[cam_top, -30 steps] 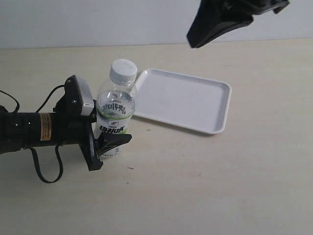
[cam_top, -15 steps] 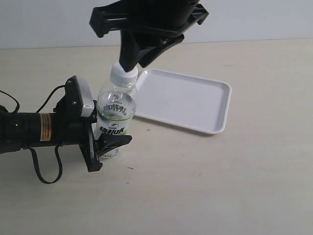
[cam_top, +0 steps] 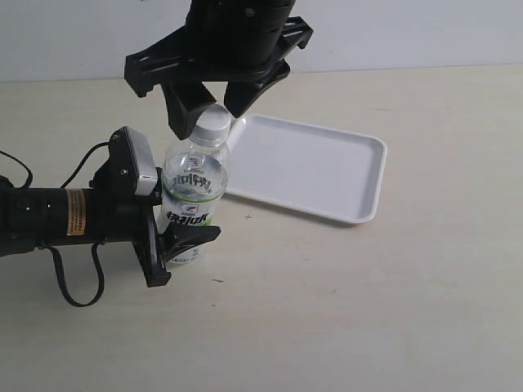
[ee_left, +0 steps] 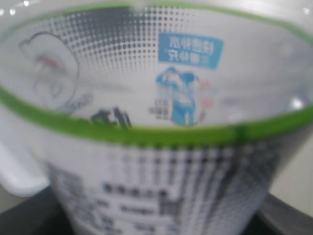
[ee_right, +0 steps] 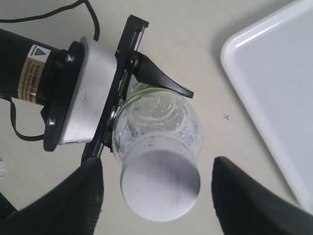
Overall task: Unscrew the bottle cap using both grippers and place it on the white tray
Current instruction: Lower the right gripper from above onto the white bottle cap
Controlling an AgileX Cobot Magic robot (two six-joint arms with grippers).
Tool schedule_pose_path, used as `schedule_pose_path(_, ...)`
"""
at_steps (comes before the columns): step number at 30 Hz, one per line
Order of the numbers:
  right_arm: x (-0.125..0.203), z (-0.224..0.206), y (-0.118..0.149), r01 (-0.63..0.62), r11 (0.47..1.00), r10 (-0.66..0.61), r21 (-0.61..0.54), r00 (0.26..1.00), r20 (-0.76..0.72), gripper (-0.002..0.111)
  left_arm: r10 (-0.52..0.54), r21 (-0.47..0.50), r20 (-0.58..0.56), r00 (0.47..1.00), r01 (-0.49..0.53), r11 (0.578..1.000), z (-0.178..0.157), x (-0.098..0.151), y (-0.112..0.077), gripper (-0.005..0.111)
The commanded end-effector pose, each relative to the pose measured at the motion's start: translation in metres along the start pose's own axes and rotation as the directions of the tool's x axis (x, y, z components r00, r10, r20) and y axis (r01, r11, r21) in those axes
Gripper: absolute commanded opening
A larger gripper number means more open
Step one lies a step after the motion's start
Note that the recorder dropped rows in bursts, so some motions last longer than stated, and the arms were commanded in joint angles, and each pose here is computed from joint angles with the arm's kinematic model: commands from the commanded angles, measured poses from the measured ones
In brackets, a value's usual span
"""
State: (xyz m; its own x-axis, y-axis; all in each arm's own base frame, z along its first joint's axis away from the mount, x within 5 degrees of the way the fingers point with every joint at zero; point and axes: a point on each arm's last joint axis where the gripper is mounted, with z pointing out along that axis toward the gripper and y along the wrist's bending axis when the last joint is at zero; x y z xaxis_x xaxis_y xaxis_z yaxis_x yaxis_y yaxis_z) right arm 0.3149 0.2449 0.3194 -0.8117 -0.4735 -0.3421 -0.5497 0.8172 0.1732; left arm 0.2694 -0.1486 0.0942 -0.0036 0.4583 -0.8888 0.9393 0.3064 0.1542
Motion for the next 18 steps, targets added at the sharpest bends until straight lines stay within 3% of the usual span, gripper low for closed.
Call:
schedule_pose_path(1, -0.0016, -0.0017, 0.0004, 0.008, 1.0, -0.008, 0.008, 1.0, 0.018, 0.058, 0.015, -0.003, 0.045, 0.999, -0.014, 1.0, -0.0008, -0.0081, 0.0006, 0.0)
schedule_pose_path(18, -0.0012, -0.0017, 0.0007, 0.004, 1.0, -0.004, 0.005, 1.0, 0.013, 0.055, 0.019, -0.006, 0.052, 0.998, -0.018, 1.0, -0.0018, -0.0105, 0.0011, 0.0)
